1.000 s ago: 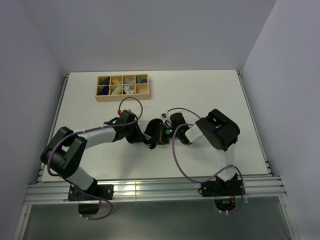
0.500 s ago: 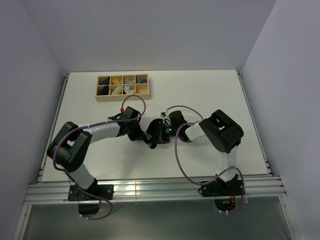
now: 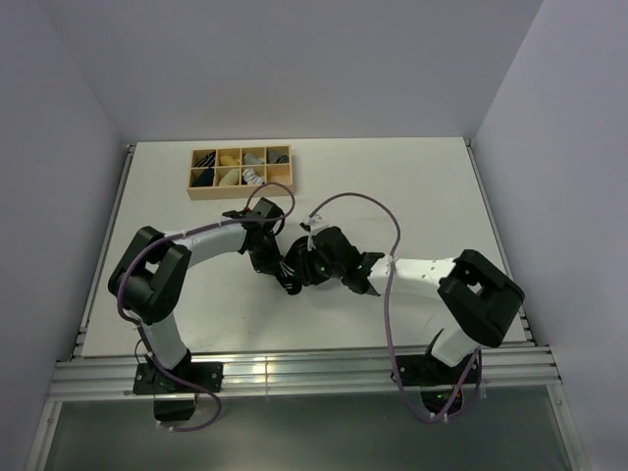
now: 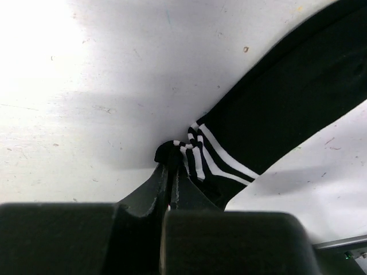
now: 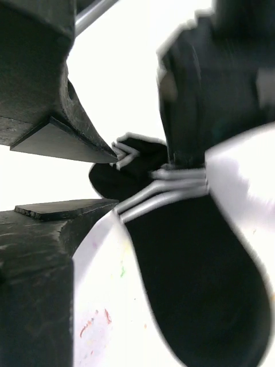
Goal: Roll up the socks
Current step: Roll the sock at the center of the board.
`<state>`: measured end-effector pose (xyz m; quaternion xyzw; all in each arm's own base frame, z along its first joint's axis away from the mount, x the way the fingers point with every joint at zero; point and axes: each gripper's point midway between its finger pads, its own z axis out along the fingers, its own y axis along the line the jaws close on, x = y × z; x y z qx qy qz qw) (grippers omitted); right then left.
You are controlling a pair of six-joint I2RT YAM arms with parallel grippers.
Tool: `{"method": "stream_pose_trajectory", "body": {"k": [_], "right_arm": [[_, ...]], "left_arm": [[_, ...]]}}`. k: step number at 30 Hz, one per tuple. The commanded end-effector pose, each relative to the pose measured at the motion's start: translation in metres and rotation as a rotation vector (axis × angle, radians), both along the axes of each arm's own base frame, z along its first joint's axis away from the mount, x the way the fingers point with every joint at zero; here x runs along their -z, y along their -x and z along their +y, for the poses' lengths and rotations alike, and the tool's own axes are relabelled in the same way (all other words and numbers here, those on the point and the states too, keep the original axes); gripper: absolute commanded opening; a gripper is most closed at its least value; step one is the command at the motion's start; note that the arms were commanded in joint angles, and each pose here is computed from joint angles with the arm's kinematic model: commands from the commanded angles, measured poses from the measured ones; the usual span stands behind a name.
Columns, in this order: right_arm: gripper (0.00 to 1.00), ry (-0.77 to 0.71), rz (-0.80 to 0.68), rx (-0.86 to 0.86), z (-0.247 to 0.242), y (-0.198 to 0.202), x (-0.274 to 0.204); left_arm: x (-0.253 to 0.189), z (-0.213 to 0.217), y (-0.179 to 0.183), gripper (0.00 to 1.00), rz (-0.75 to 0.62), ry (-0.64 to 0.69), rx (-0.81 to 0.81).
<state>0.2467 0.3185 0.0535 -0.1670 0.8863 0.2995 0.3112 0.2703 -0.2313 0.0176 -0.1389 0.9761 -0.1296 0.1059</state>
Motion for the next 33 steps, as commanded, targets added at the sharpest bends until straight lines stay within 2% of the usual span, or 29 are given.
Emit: {"method": "stream_pose_trajectory", "body": {"k": [1,6,10,13,23,33], "right_arm": [[0.39,0.125,-0.295,-0.020,0.003,-0.008,-0.029],[0.37,0.125,-0.392,-0.147,0.032,0.015,-0.044],[0.34,0.070,-0.384,-0.282,0.064,0.038,-0.052],[0.31,0.074,-0.348,-0.321,0.075,0.045,-0.041],[0.24,0.101,-0.267,-0.324,0.083,0.040,-0.011],[0.22,0.128,-0.195,-0.178,0.049,0.008,0.010]], "left_arm": [[0.003,0.010,0.008,0.00,0.059,-0.071,0.038],[0.003,0.007,0.007,0.00,0.077,-0.070,0.054],[0.003,0.005,0.007,0.00,0.081,-0.069,0.059],[0.003,0.006,0.006,0.00,0.081,-0.071,0.061],[0.006,0.006,0.008,0.00,0.087,-0.072,0.066],[0.006,0.007,0.010,0.01,0.075,-0.066,0.075]]}}
